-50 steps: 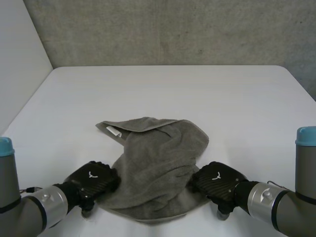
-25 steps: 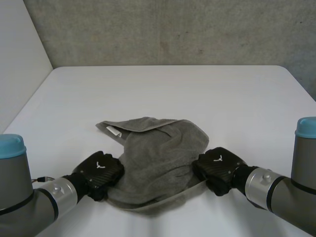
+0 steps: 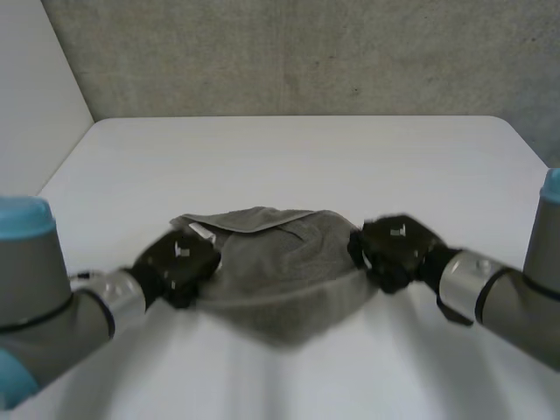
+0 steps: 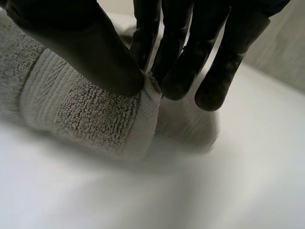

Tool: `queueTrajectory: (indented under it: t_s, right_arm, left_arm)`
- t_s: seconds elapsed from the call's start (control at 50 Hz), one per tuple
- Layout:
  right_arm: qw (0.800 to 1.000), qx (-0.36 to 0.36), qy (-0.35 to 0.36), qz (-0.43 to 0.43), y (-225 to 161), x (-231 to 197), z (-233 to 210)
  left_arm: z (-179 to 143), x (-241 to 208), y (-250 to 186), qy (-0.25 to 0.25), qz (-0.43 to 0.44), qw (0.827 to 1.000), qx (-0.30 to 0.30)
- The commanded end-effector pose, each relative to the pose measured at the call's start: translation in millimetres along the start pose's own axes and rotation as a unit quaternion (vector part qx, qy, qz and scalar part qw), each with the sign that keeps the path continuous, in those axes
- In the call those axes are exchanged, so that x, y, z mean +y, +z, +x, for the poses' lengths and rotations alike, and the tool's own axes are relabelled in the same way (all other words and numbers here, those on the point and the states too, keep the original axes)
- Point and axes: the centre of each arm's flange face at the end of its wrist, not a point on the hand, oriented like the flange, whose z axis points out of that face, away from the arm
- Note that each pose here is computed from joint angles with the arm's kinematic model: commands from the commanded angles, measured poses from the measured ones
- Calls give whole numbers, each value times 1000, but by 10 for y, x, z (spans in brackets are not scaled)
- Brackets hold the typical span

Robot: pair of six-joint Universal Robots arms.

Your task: Fold the towel.

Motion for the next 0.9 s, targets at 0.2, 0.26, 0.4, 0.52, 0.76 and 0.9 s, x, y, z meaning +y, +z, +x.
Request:
queueTrajectory:
  t_s: [0.2,0.26,0.4,0.52,0.76,0.9]
  right_arm:
    - [898,211,-65,380,-578,-2594,819]
    - [892,210,-69,394,-651,-2680,794]
    - [941,171,-57,286,-306,-2000,656]
    - [968,161,-129,141,-66,-1155,493]
    - [974,139,-181,-8,-11,-229,303]
    - [973,146,-180,-4,8,-156,307]
  left_arm:
    - [-1067,-2733,-557,-93,426,892,-120]
    - [-1058,-2963,-823,-99,469,870,-116]
    - [-930,-2518,-536,-138,402,900,-99]
    - [-323,-1146,113,-151,189,970,-7]
    - [400,-90,307,-25,18,997,66]
    - [102,-59,293,-37,7,999,13]
